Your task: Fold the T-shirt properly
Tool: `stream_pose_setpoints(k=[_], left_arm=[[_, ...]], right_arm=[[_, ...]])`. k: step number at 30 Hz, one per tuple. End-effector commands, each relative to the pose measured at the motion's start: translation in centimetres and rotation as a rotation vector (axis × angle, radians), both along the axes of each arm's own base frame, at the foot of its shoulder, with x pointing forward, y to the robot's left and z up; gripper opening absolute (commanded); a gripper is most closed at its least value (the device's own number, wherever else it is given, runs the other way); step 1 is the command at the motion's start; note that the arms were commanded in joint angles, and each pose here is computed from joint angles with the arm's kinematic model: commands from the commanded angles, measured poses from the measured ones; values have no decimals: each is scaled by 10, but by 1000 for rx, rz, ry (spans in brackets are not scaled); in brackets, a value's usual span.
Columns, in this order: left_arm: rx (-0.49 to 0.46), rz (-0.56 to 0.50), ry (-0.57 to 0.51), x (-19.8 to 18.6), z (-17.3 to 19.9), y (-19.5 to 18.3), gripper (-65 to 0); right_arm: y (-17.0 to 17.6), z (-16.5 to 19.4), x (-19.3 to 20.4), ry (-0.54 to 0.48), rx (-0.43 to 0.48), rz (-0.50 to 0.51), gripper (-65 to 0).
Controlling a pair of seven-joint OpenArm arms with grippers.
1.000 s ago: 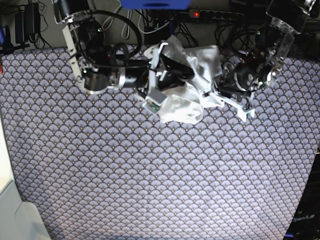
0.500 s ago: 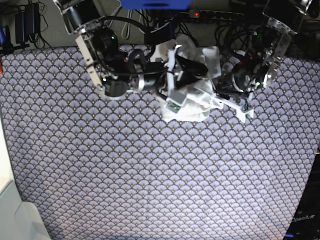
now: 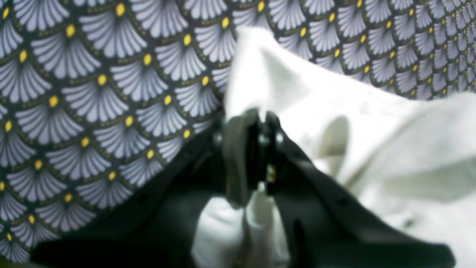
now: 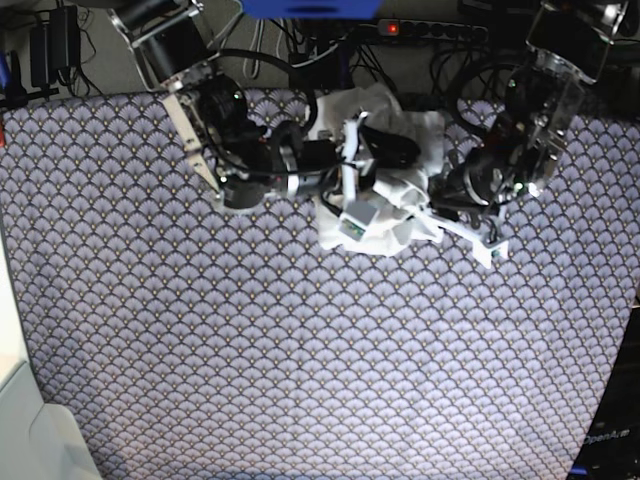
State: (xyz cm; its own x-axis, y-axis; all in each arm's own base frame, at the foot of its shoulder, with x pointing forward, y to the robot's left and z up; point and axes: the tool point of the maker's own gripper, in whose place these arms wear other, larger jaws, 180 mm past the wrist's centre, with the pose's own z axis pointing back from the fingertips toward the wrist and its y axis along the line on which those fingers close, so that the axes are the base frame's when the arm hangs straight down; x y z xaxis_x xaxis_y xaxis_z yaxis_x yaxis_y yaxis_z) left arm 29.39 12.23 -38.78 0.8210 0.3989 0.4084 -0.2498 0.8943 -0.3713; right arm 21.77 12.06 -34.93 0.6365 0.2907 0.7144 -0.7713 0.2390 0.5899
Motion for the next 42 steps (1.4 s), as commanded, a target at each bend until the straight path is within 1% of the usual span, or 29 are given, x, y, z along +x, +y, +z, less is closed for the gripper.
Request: stream_pose_setpoints(k=[1, 3, 10, 13, 16, 17, 18, 22, 23, 24, 26, 30, 35, 38, 42], left_arm=[[-10, -1, -52, 14, 15, 0, -645], [-11, -3, -58, 15, 17, -1, -645], [-11, 1, -84, 22, 24, 0, -645], [-16, 32, -92, 26, 28, 9, -645], [-40, 71, -103, 30, 32, 15, -635], [-53, 85, -91, 27, 30, 18, -616], [-72, 98, -84, 26, 30, 19, -577], [-150, 152, -60, 21, 31, 26, -361], [-161, 167, -58, 20, 31, 30, -325], [-169, 179, -54, 19, 31, 33, -314], [-163, 183, -51, 16, 30, 39, -312], [-136, 157, -75, 19, 35, 48, -312], [-66, 156, -59, 12, 33, 72, -312], [-22, 190, -54, 6, 34, 98, -312], [24, 313, -71, -8, 42, 151, -312]], right_arm=[[7, 14, 9, -18, 56, -14, -472], [7, 10, 12, 0, 71, -41, -472], [3, -18, 19, 93, 80, -116, -472], [1, -28, 24, 122, 75, -144, -472], [3, -38, 20, 142, 59, -130, -472], [5, -38, 18, 142, 61, -125, -472], [7, -38, 17, 140, 67, -123, -472], [14, -37, 12, 138, 86, -117, -472], [16, -37, 11, 137, 88, -113, -472], [16, -37, 11, 137, 89, -113, -472], [17, -36, 10, 136, 91, -110, -472], [17, -33, 16, 119, 89, -106, -472], [18, -28, 20, 103, 93, -102, -469], [21, -22, 25, 82, 92, -86, -472], [28, -18, 24, 57, 84, -46, -469]])
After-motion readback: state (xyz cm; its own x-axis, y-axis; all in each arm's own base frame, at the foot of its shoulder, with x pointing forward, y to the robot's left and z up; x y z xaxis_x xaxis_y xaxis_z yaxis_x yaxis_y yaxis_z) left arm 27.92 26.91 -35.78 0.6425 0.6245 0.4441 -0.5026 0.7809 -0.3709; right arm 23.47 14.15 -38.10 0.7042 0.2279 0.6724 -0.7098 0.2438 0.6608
